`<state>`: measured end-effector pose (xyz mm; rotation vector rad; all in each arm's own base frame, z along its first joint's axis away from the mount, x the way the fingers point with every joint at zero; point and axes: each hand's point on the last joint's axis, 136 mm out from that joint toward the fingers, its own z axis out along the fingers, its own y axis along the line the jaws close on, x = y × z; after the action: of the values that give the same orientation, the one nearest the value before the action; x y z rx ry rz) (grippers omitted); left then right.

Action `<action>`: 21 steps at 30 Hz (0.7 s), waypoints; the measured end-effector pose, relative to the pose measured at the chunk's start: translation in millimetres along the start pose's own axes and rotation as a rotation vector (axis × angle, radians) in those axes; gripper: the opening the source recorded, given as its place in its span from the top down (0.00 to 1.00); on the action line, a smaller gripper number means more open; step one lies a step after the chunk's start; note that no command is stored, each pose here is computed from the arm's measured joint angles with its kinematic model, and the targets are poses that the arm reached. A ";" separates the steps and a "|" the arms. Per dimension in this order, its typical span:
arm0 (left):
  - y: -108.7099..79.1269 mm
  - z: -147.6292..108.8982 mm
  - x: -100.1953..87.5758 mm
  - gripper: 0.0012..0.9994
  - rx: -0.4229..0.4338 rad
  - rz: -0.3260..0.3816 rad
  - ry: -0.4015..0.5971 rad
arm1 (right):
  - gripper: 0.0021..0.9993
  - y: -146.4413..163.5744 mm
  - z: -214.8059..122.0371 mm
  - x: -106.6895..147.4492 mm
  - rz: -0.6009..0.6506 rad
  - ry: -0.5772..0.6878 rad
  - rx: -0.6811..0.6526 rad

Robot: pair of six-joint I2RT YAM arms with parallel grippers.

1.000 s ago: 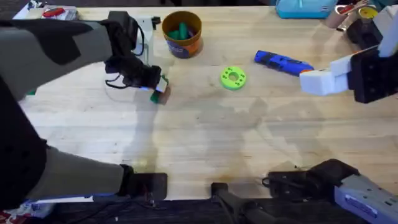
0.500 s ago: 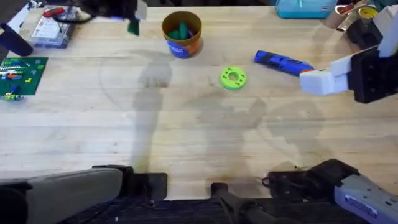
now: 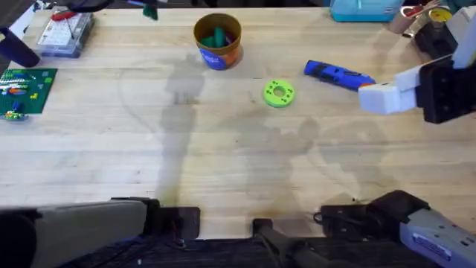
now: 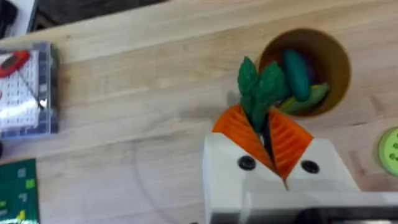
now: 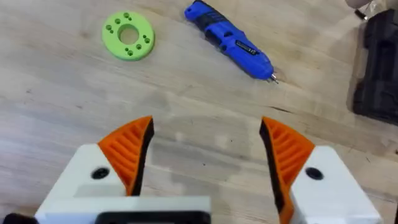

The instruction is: Pick up the gripper from the table and insert it into the empty holder that is missing its gripper. Then pick up a screw, insert it into the mounting hole, and use the screwdriver to tighten it. Finally, clean up the table by picking up the vegetable and placing it into the bucket.

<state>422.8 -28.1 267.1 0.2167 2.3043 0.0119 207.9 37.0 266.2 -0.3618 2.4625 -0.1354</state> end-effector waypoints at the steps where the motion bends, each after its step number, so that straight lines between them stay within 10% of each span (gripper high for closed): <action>1: -3.5 2.1 -2.5 0.99 0.012 0.004 -0.009 | 0.00 0.0 0.0 -0.1 0.000 0.000 0.000; 15: -113.5 51.7 12.4 0.99 0.254 0.135 0.061 | 0.00 0.0 0.0 0.0 0.000 0.000 0.000; 21: -120.6 54.7 13.6 0.99 0.265 0.145 0.063 | 0.00 0.0 0.0 -0.1 0.000 0.000 0.000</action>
<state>435.5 -148.1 210.8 0.5250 2.3445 -0.2169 207.9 37.0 266.3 -0.3617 2.4623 -0.1355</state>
